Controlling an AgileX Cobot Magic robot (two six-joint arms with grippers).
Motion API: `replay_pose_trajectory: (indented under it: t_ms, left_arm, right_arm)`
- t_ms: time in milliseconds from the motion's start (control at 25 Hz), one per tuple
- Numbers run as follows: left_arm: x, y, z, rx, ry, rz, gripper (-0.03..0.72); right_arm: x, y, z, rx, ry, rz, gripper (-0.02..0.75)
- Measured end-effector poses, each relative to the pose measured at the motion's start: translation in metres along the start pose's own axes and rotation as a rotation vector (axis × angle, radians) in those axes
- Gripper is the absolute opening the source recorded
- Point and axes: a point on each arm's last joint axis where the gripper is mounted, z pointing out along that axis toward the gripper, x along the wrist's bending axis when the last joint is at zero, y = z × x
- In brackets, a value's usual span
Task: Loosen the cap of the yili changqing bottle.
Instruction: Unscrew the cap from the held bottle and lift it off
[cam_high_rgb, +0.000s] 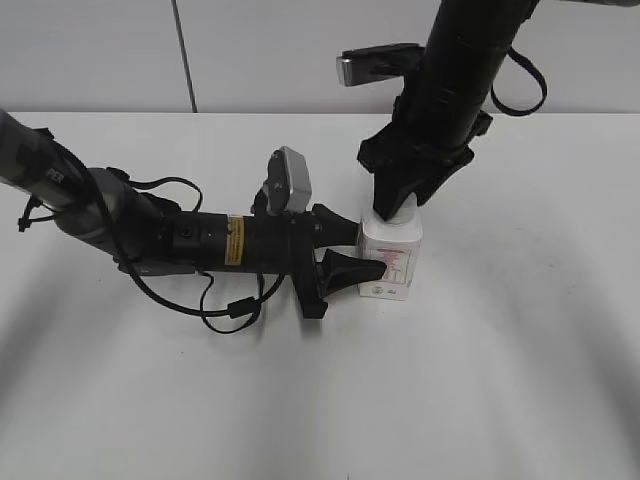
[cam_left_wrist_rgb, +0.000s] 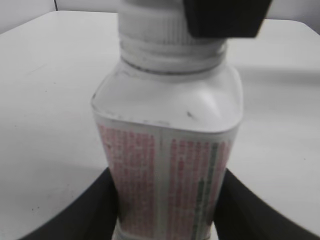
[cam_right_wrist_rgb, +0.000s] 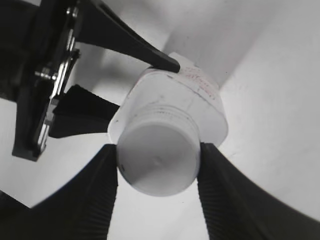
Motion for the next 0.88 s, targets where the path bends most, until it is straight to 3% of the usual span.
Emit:
replay_pose_trajectory:
  t_ms: [280,400,720,880]
  left_arm:
    - [0.000,0.000,0.000,0.002,-0.003,0.006,0.359]
    - [-0.001,0.000,0.000,0.002,-0.006,0.011,0.359]
    - [0.000,0.001,0.000,-0.011,-0.001,0.005,0.359]
    - [0.001,0.000,0.000,0.001,0.006,0.000,0.358]
  right_arm:
    - [0.000,0.000,0.000,0.001,-0.004,-0.751,0.388]
    - [0.000,0.000,0.000,0.001,-0.004,-0.973,0.388]
    - [0.001,0.005,-0.008,-0.014,-0.018,-1.055,0.388]
    - [0.003,0.017,-0.028,-0.079,-0.070,-1.059,0.388]
